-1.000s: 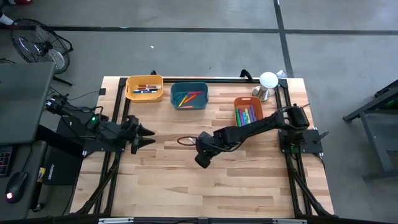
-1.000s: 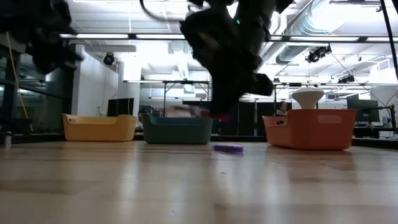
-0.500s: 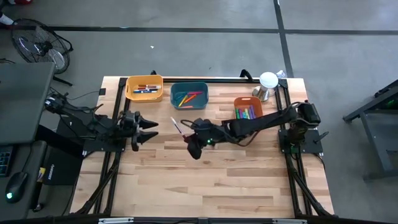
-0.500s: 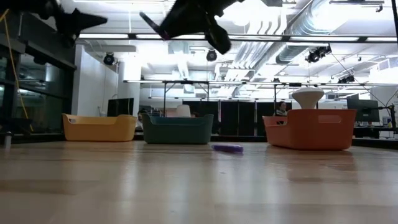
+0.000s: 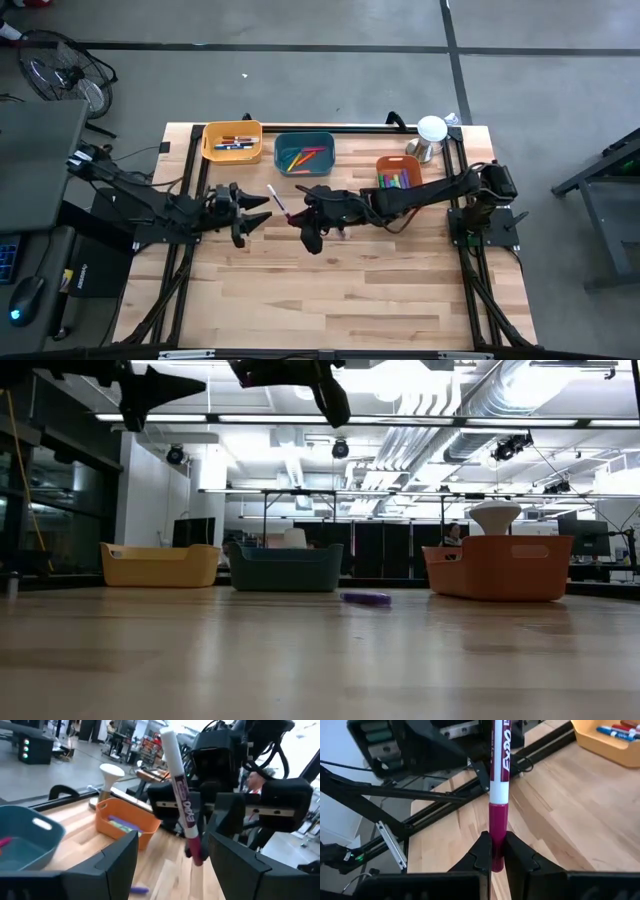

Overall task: Pick & Place Markers
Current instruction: Put the pink marker pen into the yellow bin

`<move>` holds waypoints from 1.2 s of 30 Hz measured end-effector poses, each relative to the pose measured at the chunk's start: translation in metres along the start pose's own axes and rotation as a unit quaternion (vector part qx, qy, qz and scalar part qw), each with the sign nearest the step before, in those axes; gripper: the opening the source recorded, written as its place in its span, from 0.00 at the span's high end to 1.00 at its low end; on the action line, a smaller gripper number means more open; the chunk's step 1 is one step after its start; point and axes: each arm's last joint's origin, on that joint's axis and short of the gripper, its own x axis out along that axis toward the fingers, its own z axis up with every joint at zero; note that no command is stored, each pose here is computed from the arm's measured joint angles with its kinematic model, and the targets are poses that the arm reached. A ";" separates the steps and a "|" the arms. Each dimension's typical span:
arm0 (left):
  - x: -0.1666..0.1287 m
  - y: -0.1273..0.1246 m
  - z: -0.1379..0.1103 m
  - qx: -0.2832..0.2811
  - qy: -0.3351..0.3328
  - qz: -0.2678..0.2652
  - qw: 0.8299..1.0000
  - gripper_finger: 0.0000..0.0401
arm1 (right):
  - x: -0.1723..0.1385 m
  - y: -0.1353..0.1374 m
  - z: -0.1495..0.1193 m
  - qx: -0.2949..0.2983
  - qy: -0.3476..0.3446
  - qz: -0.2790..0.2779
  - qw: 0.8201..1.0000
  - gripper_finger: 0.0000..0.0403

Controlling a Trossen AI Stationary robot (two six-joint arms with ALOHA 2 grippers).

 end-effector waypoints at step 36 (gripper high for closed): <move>0.025 -0.022 -0.001 -0.079 -0.082 -0.047 0.992 0.67 | 0.000 0.007 0.001 -0.025 0.016 0.067 0.997 0.95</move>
